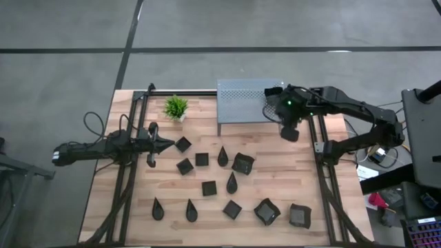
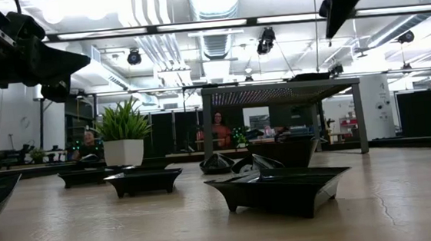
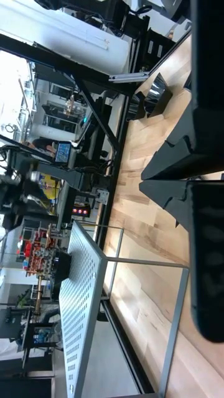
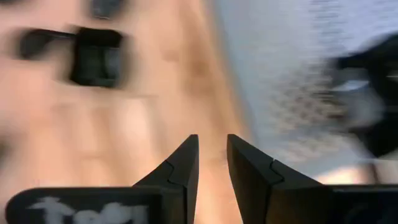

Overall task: Pick & Place Mini shaped plates
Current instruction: Stack the black distorted square plate on top of the black distorted square plate on the shelf

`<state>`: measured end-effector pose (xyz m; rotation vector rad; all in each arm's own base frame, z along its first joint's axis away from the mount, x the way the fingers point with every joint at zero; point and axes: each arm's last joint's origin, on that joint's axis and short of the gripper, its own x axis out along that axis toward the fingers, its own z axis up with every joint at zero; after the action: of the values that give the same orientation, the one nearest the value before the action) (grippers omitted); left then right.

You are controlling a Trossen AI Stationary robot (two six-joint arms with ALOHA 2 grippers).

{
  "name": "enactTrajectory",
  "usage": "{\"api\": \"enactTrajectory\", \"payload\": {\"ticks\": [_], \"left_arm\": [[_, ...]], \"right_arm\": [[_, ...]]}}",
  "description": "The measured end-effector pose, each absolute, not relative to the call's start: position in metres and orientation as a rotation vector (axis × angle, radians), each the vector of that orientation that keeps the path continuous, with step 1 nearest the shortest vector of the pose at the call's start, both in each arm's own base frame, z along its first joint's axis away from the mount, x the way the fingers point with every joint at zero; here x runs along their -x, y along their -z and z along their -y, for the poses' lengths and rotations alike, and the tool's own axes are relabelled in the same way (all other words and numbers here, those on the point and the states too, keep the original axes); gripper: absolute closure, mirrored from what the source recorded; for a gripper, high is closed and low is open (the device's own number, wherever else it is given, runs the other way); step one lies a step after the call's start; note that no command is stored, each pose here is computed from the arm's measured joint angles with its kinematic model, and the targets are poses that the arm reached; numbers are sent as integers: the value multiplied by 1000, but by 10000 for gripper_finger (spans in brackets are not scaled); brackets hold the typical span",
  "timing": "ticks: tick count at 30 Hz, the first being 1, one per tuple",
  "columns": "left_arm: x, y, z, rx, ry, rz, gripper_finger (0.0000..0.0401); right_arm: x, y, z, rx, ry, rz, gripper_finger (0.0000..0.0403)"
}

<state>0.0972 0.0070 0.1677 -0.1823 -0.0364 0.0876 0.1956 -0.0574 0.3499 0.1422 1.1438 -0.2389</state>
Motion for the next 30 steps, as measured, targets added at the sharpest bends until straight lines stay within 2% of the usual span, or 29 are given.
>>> {"api": "enactTrajectory", "payload": {"ticks": [5,9,18,24,30], "left_arm": [[-97,-168,-7,182,-87,36,396],[-97,-168,-7,182,-87,36,396],[-97,-168,-7,182,-87,37,396],[-97,-168,-7,182,-87,36,396],[-97,-168,-7,182,-86,36,396]], "right_arm": [[-201,-350,26,-314,40,-1142,334],[-203,-347,-3,-339,-26,-1177,325],[-194,-345,-71,-403,-94,-1223,267],[-187,-333,-119,-366,-64,-1283,225],[-188,-307,-175,-337,-90,-1372,212]]}}
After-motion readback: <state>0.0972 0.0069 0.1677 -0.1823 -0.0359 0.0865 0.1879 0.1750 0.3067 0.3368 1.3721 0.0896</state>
